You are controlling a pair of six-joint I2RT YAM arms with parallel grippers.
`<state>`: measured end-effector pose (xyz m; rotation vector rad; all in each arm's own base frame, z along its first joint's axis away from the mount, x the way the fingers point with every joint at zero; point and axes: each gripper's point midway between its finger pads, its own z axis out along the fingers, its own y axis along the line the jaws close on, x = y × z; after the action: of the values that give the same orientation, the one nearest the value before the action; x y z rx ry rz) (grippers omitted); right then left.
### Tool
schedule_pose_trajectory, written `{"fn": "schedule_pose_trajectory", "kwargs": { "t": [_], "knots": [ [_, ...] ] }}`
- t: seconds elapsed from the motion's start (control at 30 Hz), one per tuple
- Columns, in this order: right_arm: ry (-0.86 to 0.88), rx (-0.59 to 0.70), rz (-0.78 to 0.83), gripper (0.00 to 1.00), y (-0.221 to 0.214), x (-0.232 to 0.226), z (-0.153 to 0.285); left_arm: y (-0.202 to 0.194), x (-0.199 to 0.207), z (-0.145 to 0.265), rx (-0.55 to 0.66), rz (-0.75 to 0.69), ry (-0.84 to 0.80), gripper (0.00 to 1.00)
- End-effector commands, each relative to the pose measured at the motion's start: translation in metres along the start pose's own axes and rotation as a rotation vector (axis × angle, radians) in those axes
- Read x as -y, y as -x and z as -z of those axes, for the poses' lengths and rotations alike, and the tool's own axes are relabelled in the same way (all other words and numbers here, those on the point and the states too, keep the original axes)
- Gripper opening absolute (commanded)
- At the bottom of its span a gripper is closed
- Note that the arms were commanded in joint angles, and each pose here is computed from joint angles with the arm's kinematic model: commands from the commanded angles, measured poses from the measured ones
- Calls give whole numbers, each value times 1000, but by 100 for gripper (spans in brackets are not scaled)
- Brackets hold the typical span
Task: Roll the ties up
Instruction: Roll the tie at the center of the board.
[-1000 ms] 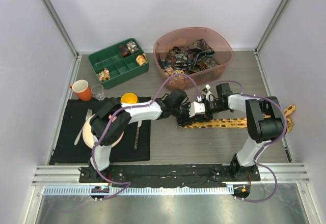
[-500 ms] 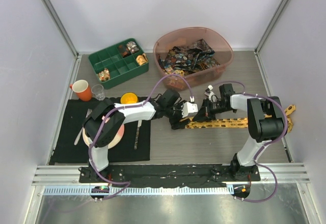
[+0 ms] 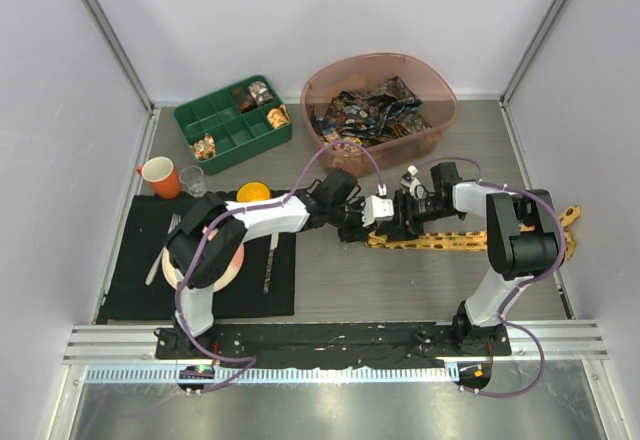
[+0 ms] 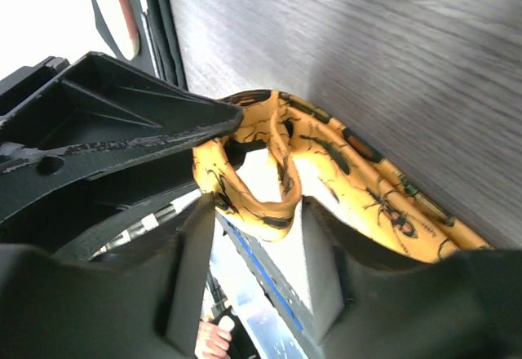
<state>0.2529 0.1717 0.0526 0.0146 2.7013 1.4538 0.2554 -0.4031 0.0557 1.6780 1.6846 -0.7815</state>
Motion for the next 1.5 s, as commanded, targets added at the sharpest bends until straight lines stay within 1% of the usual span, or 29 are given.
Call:
{"fn": "schedule_pose_trajectory", "kwargs": {
  "t": [0.0,0.13,0.23,0.3,0.4,0.47,0.53,0.57,0.6,0.63,0.67,0.7,0.73,0.8,0.83,0.93,0.97,1.03,1.1,1.13,1.2,1.23,1.4,1.43,1.47],
  "knots": [
    [27,23,82,57,7,-23,18,20,2,-5,35,-38,-26,32],
    [18,11,79,59,6,-21,21,11,3,-9,-10,-33,-27,31],
    [17,2,69,59,7,-20,20,7,0,-13,-31,-30,-23,32],
    [10,-3,62,57,6,-16,18,7,-2,-15,-37,-29,-17,32],
    [-14,-15,39,51,5,-6,15,7,-3,-19,-40,-23,-19,32],
    [-36,-23,40,43,5,2,12,8,-3,-21,-42,-17,-19,32],
    [-66,-27,38,31,4,11,10,8,-2,-22,-44,-20,-22,34],
    [-77,-28,46,23,4,15,9,9,-3,-22,-42,-20,-19,35],
    [-96,-36,42,19,3,22,7,9,-2,-22,-42,-15,-21,38],
    [-109,-37,46,14,3,27,6,10,-1,-21,-38,-14,-26,45],
    [-118,-35,53,5,4,30,5,10,1,-20,-36,-16,-35,52],
    [-127,-39,63,2,3,34,3,8,4,-20,-41,-32,-47,58],
    [-140,-32,69,1,5,39,3,7,5,-19,-41,-37,-56,66],
    [-142,-34,68,1,5,42,1,7,6,-21,-41,-34,-63,71],
    [-133,-32,68,1,6,40,1,7,4,-22,-41,-27,-58,80],
    [-113,-22,75,1,9,36,0,10,0,-30,-42,-11,-53,86],
    [-105,-21,73,1,8,35,0,16,-4,-32,-34,-18,-44,86],
    [-92,-12,71,1,10,32,0,15,-6,-40,-52,-30,-29,86],
    [-76,-8,71,1,11,28,-1,7,-2,-46,-86,-41,-33,85],
    [-71,-3,68,1,12,27,-1,8,-4,-46,-93,-49,-34,81],
    [-59,-4,68,1,12,24,-2,-7,4,-44,-156,-35,-67,72],
    [-55,-5,66,2,12,23,-1,-13,7,-40,-179,-40,-79,60],
    [-28,-24,63,5,4,13,-5,-35,24,-15,-243,-65,-98,49],
    [-23,-33,61,5,0,12,-7,-42,27,-11,-264,-59,-100,44],
    [-20,-38,51,6,-3,11,-8,-43,28,-7,-269,-57,-96,42]
  ]
}}
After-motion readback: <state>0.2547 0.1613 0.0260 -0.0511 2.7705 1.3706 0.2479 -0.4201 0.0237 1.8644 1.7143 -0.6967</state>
